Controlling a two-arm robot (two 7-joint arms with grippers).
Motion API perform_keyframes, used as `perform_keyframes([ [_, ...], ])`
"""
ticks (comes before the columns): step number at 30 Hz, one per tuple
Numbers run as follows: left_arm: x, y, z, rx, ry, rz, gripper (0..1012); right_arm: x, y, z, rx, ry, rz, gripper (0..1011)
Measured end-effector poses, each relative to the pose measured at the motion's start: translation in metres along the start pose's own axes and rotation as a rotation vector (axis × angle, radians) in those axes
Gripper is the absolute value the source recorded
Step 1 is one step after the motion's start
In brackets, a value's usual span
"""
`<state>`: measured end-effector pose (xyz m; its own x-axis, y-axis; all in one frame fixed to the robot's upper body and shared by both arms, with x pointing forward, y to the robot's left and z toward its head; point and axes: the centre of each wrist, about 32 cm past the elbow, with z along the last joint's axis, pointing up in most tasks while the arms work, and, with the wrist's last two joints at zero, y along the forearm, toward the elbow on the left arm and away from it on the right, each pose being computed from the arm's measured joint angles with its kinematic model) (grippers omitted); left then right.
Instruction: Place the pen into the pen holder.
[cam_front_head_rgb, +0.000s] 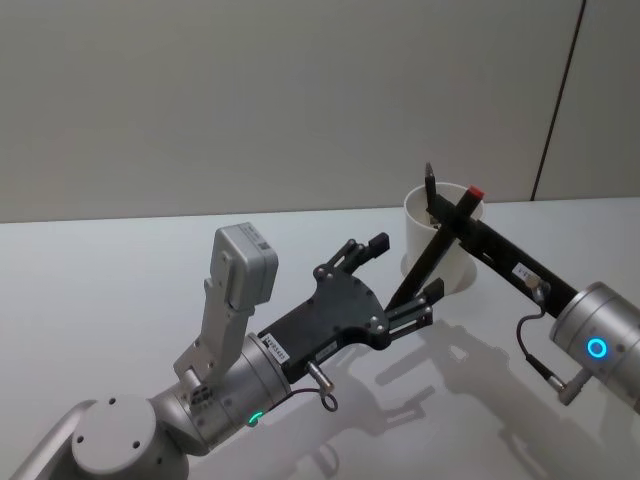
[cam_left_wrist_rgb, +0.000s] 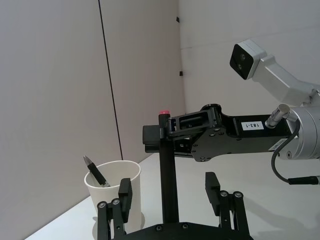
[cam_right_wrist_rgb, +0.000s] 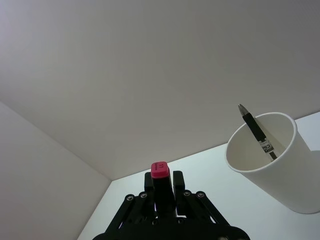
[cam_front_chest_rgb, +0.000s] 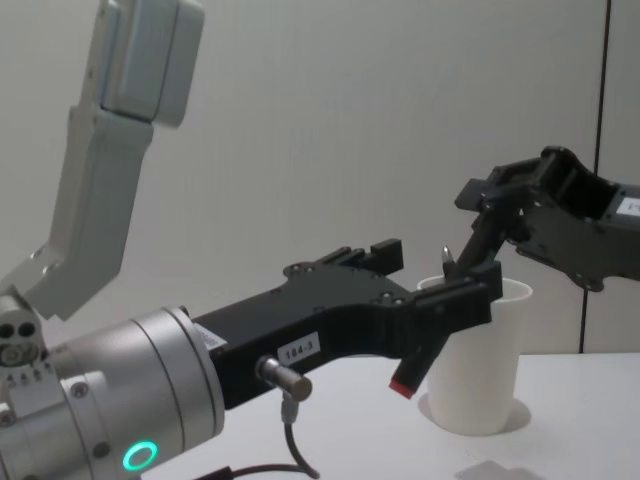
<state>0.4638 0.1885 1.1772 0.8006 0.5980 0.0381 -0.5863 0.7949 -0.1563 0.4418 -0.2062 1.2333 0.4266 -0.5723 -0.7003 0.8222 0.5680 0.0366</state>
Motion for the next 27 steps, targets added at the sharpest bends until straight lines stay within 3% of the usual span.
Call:
perform_keyframes([
  [6, 0.0000, 0.0000, 0.0000, 0.001, 0.000, 0.000, 1003, -0.0001, 0.0000, 0.0001, 0.002, 0.001, 0.001, 217],
  [27, 0.0000, 0.0000, 0.0000, 0.002, 0.000, 0.000, 1002, 0.0068, 0.0015, 0.0087, 0.079, 0.031, -0.016, 217],
])
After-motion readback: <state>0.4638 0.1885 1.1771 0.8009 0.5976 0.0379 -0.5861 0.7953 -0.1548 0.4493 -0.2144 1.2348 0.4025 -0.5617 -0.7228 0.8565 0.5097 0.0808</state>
